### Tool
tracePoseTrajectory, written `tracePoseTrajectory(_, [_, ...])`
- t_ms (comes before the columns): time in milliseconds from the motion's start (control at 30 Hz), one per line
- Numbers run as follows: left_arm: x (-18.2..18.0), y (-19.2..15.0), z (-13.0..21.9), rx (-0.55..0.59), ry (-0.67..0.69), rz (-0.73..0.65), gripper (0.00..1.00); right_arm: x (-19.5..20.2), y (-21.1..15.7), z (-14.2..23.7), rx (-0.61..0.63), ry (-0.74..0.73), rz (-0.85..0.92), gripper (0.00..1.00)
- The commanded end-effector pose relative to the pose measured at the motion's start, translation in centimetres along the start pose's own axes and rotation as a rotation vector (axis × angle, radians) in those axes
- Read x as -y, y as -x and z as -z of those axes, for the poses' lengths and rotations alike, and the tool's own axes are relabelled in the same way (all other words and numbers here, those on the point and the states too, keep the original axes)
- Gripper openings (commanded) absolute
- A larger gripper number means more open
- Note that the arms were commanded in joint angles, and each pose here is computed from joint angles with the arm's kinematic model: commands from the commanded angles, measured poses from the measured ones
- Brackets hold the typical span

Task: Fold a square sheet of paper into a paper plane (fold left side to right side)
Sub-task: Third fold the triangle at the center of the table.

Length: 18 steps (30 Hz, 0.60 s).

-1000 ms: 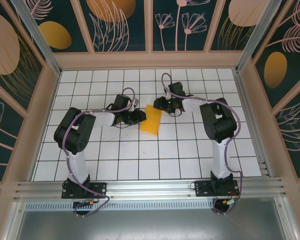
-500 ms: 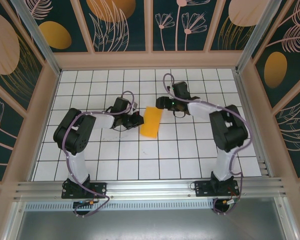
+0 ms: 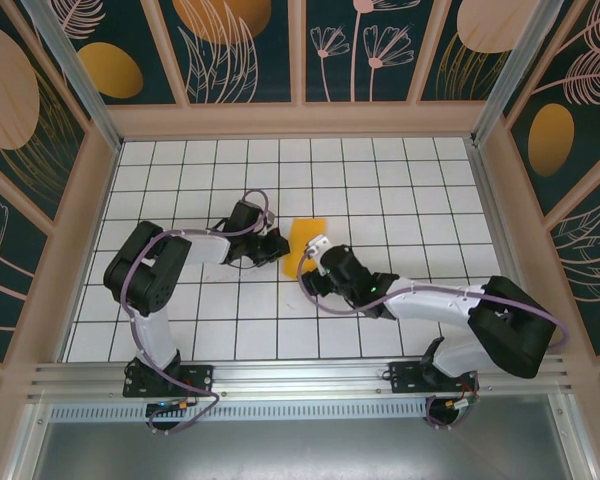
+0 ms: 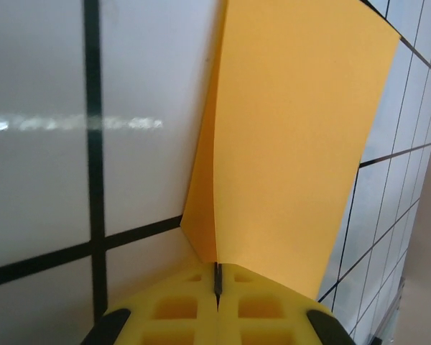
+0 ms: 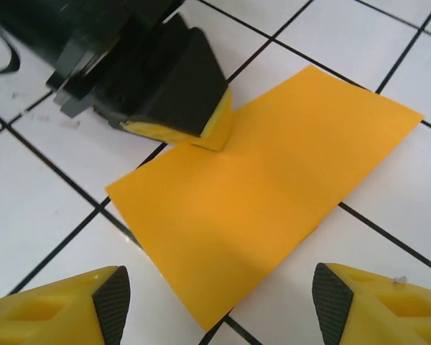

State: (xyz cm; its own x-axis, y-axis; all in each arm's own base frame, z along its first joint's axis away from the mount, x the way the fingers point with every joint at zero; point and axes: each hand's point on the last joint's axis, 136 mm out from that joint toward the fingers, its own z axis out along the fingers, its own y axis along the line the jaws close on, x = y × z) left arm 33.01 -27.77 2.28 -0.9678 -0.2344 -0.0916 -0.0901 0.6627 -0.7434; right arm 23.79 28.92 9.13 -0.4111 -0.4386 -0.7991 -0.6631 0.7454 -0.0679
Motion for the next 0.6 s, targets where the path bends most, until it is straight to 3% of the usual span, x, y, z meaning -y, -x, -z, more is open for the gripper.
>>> tracePoseTrajectory(0, [1.0, 0.0, 0.6, 0.023, -0.034, 0.027, 0.0, -0.3, 1.0, -0.1, 0.064, -0.119, 0.129, 0.71])
tracePoseTrajectory(267, [1.1, -0.3, 0.7, 0.018, -0.036, 0.03, 0.0, -3.6, -0.1, -2.7, 0.02, -0.13, 0.344, 0.72])
tracePoseTrajectory(567, [1.1, -0.4, 0.7, 0.016, -0.034, 0.032, 0.0, -4.6, 0.5, -4.9, 0.035, -0.15, 0.389, 0.7])
